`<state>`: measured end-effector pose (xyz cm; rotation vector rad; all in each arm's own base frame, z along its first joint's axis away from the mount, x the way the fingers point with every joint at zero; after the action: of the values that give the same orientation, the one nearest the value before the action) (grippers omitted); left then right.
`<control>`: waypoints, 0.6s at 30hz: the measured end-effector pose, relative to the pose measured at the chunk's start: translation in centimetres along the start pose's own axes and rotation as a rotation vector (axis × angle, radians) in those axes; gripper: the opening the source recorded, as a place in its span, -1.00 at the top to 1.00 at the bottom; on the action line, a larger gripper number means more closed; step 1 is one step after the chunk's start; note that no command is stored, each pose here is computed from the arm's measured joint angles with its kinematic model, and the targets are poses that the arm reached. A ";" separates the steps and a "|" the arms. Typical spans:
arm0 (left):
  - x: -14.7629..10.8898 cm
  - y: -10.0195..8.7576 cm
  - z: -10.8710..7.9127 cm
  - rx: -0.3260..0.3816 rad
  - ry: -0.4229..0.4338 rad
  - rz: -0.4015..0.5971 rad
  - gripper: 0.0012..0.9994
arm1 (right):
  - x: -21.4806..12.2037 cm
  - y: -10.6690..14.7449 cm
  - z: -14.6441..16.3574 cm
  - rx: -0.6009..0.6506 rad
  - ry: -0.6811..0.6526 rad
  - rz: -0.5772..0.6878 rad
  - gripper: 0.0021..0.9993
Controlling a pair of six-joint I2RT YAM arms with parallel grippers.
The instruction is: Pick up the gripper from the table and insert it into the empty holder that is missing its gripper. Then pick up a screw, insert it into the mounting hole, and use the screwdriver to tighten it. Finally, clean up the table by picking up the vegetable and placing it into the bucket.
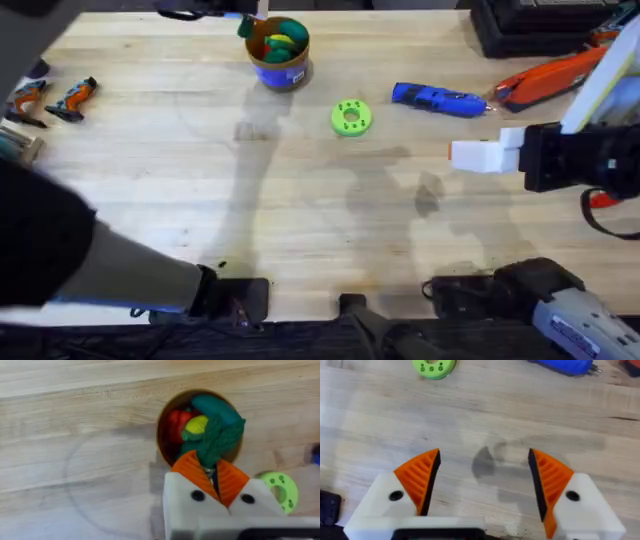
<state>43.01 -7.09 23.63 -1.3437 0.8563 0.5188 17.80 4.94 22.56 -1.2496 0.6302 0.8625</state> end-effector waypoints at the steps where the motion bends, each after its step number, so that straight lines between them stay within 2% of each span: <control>1: 0.7 0.0 0.0 0.000 0.000 0.003 0.96 | 0.0 0.0 0.0 0.000 0.000 0.000 -0.98; 6: 4.1 0.3 0.2 -0.002 0.002 0.031 0.96 | 0.0 0.0 0.0 0.000 0.000 0.000 -0.98; 10: 4.7 0.6 0.2 -0.002 0.003 0.042 0.96 | 0.0 0.0 0.0 0.000 0.000 0.002 -0.98; 11: 4.6 0.3 0.2 0.001 0.002 0.030 0.84 | 0.0 0.1 0.0 0.000 0.001 0.003 -0.98; 16: 4.6 0.3 0.2 -0.001 0.002 0.029 -0.76 | 0.0 0.1 0.0 0.000 0.001 0.003 -0.98; 18: 4.6 0.3 0.2 -0.005 0.002 0.028 -0.95 | 0.0 0.1 0.0 0.000 0.001 0.003 -0.98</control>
<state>45.66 -7.48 19.83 -1.3382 0.8775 0.5414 17.75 4.93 22.54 -1.2491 0.6326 0.8642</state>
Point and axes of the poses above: each hand's point on the last joint's axis, 136 mm out from that joint toward the fingers, its own x axis out along the fingers, its own z axis along the line the jaws close on, y = z × x, the point moved 3 cm from there along -x, back along the fingers, and after that the axes turned 7 degrees about x, right-handed, at the moved point
